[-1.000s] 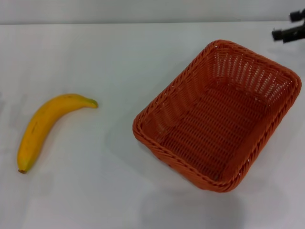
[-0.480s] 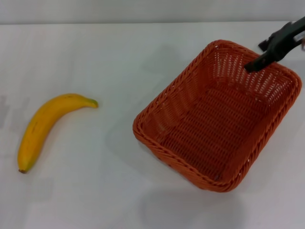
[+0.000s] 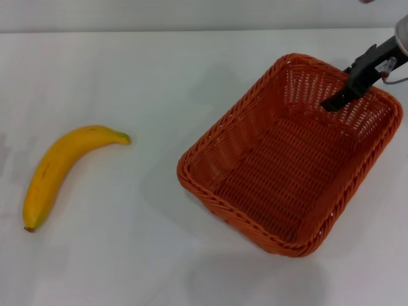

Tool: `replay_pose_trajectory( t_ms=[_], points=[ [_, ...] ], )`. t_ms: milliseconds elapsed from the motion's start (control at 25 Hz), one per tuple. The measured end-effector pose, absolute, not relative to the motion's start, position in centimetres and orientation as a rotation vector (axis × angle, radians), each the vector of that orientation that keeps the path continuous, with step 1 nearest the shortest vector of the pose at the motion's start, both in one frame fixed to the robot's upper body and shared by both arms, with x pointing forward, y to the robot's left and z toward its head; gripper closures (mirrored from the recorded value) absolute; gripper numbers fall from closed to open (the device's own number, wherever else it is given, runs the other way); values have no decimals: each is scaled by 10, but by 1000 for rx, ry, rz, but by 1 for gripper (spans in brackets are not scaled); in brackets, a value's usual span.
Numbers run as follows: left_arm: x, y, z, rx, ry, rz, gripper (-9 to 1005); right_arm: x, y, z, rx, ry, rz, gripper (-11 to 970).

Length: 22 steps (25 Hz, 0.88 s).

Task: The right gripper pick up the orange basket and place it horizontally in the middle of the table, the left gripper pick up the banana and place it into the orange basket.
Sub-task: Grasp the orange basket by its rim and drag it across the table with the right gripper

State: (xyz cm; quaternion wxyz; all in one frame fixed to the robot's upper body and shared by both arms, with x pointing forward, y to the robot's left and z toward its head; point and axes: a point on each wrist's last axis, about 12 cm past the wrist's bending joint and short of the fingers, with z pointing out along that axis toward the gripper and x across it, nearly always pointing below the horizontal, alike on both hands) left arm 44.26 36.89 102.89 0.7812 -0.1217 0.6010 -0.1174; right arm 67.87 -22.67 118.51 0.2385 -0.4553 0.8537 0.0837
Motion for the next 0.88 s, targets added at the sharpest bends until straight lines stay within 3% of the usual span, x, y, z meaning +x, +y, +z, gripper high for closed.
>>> replay_pose_trajectory(
  t_ms=[560,680,880],
  points=[
    [443,370,1029,-260,1297,-253,111,681,-215,1179,-1374,2316,119,157],
    [445,370,1031,-256,1294,-253,111,682,-217,1182,-1380,2316,111,364],
    [447,371,1032,-249,1291,-251,111,681,-216,1185,-1395,2336,119,608]
  ],
)
